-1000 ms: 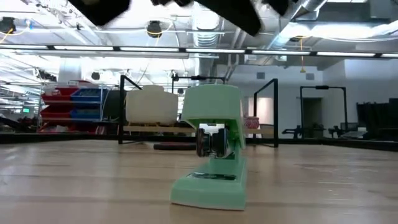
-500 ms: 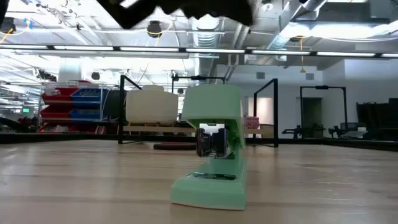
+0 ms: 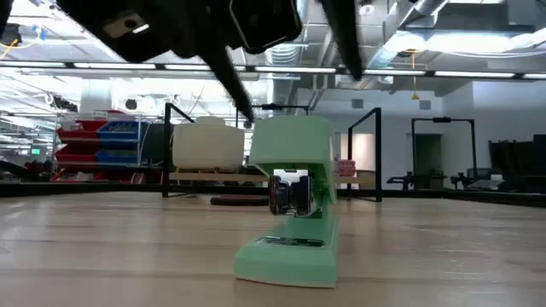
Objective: Stock shelves
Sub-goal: Put the light green stapler to the bottom left of the shelf
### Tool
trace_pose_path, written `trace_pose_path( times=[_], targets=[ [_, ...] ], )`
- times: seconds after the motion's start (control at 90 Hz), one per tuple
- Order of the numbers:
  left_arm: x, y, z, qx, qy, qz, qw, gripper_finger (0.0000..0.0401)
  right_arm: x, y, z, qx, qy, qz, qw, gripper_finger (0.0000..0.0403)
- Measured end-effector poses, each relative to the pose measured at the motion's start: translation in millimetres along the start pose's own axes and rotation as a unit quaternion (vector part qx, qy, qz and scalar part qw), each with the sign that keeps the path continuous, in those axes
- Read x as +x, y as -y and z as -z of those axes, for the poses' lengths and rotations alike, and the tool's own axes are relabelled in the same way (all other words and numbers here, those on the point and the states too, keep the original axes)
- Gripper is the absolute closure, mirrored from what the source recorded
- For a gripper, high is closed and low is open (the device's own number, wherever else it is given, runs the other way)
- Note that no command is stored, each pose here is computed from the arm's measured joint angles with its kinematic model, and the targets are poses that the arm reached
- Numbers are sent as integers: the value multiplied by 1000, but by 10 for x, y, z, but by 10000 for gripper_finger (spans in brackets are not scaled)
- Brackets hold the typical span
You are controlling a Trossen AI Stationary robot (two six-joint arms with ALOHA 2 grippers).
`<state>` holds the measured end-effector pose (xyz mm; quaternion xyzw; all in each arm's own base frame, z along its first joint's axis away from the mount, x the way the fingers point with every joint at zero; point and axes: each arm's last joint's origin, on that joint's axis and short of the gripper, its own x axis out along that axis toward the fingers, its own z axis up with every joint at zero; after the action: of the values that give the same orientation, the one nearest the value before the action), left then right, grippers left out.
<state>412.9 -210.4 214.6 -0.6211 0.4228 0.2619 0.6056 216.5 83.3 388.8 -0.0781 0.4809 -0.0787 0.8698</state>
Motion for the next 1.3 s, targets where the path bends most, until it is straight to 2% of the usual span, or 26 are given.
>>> trace_pose_path(
  times=[0.267, 0.533, 0.644, 0.8, 0.878, 0.989, 1.111, 1.3],
  targets=[
    [185, -57, -77, 10, 11, -24, 1000, 189, 0, 0, -1, -4, 0, 1, 1000, 45],
    [425, -78, -151, 8, -11, -27, 1000, 195, 0, 0, -1, -5, 0, 1, 1000, 45],
    [421, -85, -179, 4, -9, -34, 999, 225, -1, 1, 0, -5, 0, 1, 1000, 45],
    [408, -85, -180, 5, -14, -37, 999, 302, -1, 1, 2, -6, -1, 1, 1000, 45],
    [405, -87, -178, 5, -14, -38, 999, 305, -2, 1, 9, -7, -4, 2, 1000, 45],
    [293, -68, -207, 4, -2, -42, 999, 305, -69, 28, 57, -10, -2, 2, 1000, 45],
    [37, -5, -325, 8, 21, -42, 999, 305, -232, 143, 163, 7, 13, 9, 1000, 45],
    [-256, -27, -703, 32, 60, -104, 992, 305, -471, 361, 315, 45, 51, 4, 998, 45]
  ],
)
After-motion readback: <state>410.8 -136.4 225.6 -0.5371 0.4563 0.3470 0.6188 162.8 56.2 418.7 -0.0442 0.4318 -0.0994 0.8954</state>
